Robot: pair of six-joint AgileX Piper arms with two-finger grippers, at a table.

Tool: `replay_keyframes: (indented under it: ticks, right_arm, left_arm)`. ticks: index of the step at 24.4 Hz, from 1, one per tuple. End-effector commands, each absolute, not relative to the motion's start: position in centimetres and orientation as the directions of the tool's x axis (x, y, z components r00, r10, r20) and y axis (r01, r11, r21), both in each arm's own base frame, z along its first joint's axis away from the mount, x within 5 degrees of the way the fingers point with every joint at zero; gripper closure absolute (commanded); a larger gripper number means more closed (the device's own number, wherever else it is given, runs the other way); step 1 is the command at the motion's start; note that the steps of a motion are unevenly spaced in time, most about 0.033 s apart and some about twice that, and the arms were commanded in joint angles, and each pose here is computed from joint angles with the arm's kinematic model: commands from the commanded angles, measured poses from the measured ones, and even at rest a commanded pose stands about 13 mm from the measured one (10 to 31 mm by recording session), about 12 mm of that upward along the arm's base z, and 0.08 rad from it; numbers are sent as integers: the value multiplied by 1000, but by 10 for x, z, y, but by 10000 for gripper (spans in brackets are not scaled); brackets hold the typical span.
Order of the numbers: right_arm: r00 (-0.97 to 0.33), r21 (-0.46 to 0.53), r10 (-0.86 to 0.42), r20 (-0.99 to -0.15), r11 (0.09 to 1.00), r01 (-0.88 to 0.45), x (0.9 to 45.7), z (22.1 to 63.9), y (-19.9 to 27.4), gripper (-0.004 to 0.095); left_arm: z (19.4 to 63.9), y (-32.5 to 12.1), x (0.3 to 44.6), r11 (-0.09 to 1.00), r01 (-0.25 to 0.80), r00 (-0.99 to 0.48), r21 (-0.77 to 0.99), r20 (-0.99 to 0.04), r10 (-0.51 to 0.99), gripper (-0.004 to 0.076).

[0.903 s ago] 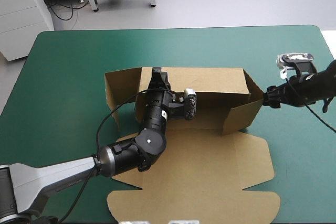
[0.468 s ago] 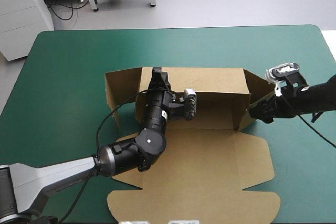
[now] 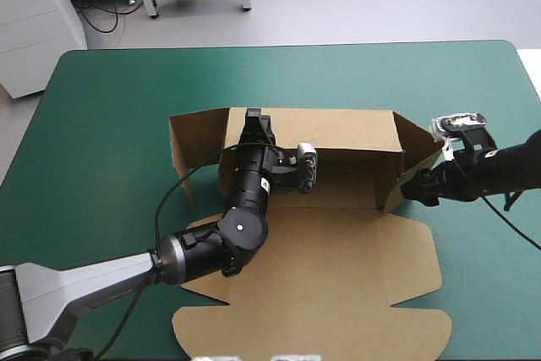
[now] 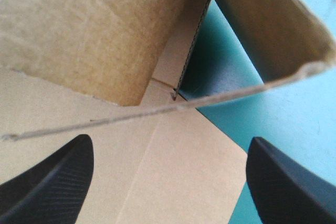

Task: Fold the box

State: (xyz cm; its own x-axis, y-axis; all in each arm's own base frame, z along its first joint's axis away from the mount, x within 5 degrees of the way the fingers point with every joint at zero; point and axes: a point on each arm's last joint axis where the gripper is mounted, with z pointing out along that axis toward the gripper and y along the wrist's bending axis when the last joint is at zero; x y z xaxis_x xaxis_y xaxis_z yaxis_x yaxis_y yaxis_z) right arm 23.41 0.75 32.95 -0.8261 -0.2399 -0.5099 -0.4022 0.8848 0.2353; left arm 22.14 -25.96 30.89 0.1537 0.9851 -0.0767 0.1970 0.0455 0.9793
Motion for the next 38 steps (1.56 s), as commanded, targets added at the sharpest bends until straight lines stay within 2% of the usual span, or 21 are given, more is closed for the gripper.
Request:
replay_keyframes:
  ticks: [1, 4, 7, 8, 13, 22, 29, 33, 38]
  right_arm:
    - [-794, 187, -175, -583, 921, -341, 222, 368, 4, 174]
    - [-773, 146, -130, -621, 950, -277, 218, 395, 0, 181]
    - [-718, 146, -62, -693, 963, -225, 218, 439, -1, 316]
    - [-703, 146, -54, -709, 964, -221, 221, 446, -1, 330]
    - [-651, 161, 4, -759, 970, -182, 256, 465, -7, 290]
    - [-752, 206, 32, -659, 969, -140, 336, 427, -21, 268]
    - [-831, 210, -6, -557, 966, -148, 350, 399, -24, 268]
    - [-845, 202, -44, -532, 963, -177, 349, 386, -23, 268]
    - [-833, 185, -71, -549, 961, -205, 335, 383, -21, 268]
  left_arm:
    - [337, -254, 217, 88, 94, 156, 992, -102, 983, 756]
    - [337, -254, 217, 88, 94, 156, 992, -102, 983, 756]
    - [337, -254, 217, 87, 92, 157, 992, -101, 983, 756]
    - [337, -254, 217, 87, 91, 157, 992, -100, 983, 756]
    - [337, -255, 217, 85, 95, 167, 992, -100, 981, 756]
    - [337, -255, 217, 84, 93, 168, 992, -99, 981, 756]
    - [337, -255, 217, 84, 94, 169, 992, -99, 981, 756]
    - [337, -255, 217, 84, 94, 171, 992, -99, 980, 756]
    - [337, -255, 217, 84, 94, 171, 992, -99, 980, 756]
